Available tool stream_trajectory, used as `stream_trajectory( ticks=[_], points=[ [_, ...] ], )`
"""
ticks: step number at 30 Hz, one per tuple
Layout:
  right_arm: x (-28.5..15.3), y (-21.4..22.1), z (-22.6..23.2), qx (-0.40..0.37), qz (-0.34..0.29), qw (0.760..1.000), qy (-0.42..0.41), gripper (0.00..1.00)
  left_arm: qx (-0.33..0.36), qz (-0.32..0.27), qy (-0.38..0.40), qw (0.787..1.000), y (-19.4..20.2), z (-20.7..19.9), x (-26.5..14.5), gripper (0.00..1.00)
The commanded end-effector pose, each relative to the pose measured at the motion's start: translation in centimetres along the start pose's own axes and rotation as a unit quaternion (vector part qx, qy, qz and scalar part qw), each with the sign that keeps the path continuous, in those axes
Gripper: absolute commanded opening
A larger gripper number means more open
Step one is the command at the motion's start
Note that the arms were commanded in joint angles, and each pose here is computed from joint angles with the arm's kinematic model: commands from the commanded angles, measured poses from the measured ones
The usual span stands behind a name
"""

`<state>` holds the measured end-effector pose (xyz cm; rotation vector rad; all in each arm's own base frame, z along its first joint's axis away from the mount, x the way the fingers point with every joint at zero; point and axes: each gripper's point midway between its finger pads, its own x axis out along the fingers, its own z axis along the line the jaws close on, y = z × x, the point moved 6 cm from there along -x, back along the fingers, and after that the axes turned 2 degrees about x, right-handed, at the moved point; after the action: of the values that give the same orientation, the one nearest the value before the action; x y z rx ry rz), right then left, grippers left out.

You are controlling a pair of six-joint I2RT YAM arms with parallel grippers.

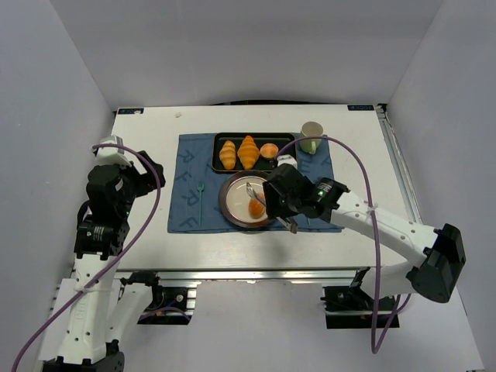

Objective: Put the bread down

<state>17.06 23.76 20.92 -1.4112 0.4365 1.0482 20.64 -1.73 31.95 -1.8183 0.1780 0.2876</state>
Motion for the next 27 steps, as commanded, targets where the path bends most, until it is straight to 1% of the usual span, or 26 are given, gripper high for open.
stream_trajectory(
  ticks=[1, 4, 7, 9, 11, 13, 14, 15, 16, 18, 19, 21, 22, 23, 24, 26, 27],
  points=[
    [-2.3, -1.9, 0.1, 0.017, -0.043, 0.999, 0.005, 0.6, -0.004, -0.003, 0.012, 1.0, -0.3, -0.4, -0.4, 0.98],
    [-3.7, -2.6, -0.9, 0.027, -0.072, 0.997, 0.029, 0.6, -0.003, -0.006, 0.013, 1.0, -0.6, -0.4, -0.6, 0.98],
    [-5.4, -3.3, -2.8, 0.046, -0.102, 0.992, 0.064, 0.59, -0.002, -0.011, 0.014, 1.0, -1.1, -0.5, -0.9, 0.98],
    [-6.9, -3.7, -4.1, 0.06, -0.122, 0.988, 0.066, 0.58, -0.001, -0.013, 0.015, 1.0, -1.4, -0.6, -1.0, 0.98],
    [-7.6, -4.1, -6.3, 0.08, -0.137, 0.984, 0.086, 0.58, -0.001, -0.016, 0.018, 1.0, -1.6, -0.7, -1.1, 0.98],
    [-8.8, -4.6, -9.3, 0.098, -0.157, 0.976, 0.116, 0.58, -0.002, -0.017, 0.022, 1.0, -1.7, -0.8, -1.1, 0.98],
    [-9.2, -4.8, -11.5, 0.108, -0.163, 0.97, 0.142, 0.58, -0.003, -0.02, 0.024, 1.0, -1.9, -0.9, -1.2, 0.98],
    [-9.3, -4.6, -11.5, 0.109, -0.163, 0.971, 0.139, 0.58, -0.003, -0.02, 0.025, 0.999, -1.9, -0.9, -1.2, 0.98],
    [-9.5, -4.8, -13.7, 0.119, -0.165, 0.964, 0.169, 0.58, -0.003, -0.02, 0.027, 0.999, -1.9, -1.0, -1.2, 0.98],
    [-9.1, -4.5, -15.6, 0.126, -0.159, 0.96, 0.191, 0.58, -0.004, -0.021, 0.031, 0.999, -1.9, -1.1, -1.1, 0.98],
    [-9.1, -4.7, -17.3, 0.14, -0.163, 0.953, 0.212, 0.58, -0.004, -0.022, 0.032, 0.999, -2.1, -1.1, -1.1, 0.98],
    [-8.0, -4.5, -18.9, 0.15, -0.152, 0.954, 0.213, 0.58, 0.001, -0.018, 0.03, 0.999, -2.0, -1.1, -1.1, 0.98],
    [-7.9, -4.9, -20.7, 0.173, -0.164, 0.944, 0.228, 0.58, 0.002, -0.016, 0.029, 0.999, -2.0, -1.0, -1.1, 0.98],
    [-7.4, -4.8, -21.4, 0.175, -0.155, 0.947, 0.22, 0.58, 0.003, -0.017, 0.029, 0.999, -2.1, -1.0, -1.3, 0.98],
    [-6.4, -4.4, -23.3, 0.196, -0.139, 0.942, 0.233, 0.58, 0.004, -0.018, 0.029, 0.999, -2.1, -1.0, -1.3, 0.98],
    [-4.9, -5.0, -24.5, 0.201, -0.14, 0.945, 0.215, 0.58, 0.004, -0.019, 0.03, 0.999, -2.1, -1.0, -1.4, 0.98],
    [-3.4, -4.6, -25.3, 0.206, -0.121, 0.946, 0.218, 0.58, 0.003, -0.021, 0.031, 0.999, -2.1, -1.0, -1.5, 0.98]
  ],
)
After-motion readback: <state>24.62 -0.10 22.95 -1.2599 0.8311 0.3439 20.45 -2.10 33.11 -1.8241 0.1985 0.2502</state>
